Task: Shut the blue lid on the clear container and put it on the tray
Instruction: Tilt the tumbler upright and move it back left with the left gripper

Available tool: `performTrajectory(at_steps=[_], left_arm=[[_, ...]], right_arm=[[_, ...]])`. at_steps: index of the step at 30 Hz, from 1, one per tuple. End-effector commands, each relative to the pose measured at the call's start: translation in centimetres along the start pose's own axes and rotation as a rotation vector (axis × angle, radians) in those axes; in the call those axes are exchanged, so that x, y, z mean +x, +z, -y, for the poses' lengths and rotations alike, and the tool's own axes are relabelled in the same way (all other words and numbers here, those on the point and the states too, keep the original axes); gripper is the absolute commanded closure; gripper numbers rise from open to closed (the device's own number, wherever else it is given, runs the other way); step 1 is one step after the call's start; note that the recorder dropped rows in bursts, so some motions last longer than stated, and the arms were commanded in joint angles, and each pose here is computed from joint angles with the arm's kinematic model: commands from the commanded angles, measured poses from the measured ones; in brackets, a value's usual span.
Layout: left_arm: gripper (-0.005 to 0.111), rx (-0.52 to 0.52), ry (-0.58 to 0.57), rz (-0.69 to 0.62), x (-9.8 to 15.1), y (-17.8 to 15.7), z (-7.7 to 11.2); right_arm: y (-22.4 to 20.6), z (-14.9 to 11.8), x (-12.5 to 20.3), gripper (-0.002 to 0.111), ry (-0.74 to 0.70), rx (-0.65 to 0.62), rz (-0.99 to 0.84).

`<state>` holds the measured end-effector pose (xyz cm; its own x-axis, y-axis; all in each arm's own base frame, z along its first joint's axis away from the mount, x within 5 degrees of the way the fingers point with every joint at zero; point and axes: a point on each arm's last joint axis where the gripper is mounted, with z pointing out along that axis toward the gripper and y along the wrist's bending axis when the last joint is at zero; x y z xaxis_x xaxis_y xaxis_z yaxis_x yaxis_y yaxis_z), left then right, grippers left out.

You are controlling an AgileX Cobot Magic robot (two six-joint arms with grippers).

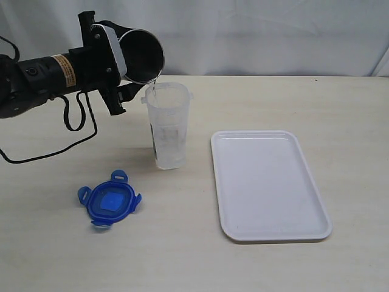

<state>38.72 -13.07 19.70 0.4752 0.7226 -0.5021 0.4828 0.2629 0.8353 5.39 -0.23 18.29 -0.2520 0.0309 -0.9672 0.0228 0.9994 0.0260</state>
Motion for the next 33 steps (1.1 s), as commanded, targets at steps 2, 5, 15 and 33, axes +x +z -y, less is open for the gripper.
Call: performTrajectory(at_steps=[2, 5, 15, 33], left_arm=[[0.107, -0.057, 0.002, 0.068, -1.4, 0.0, -1.3], [0.107, -0.050, -0.065, 0.078, -1.8, 0.1, -1.2], [0.107, -0.030, -0.385, 0.058, -1.6, 0.1, -1.0], [0.107, -0.292, -1.122, -0.005, 6.9, 0.8, -1.0]], right_arm=[[0.0, 0.0, 0.0, 0.104, 0.006, -0.003, 0.003], [0.0, 0.0, 0.0, 0.104, 0.006, -0.003, 0.003], [0.0, 0.0, 0.0, 0.104, 0.006, -0.003, 0.003], [0.0, 0.0, 0.0, 0.104, 0.006, -0.003, 0.003]])
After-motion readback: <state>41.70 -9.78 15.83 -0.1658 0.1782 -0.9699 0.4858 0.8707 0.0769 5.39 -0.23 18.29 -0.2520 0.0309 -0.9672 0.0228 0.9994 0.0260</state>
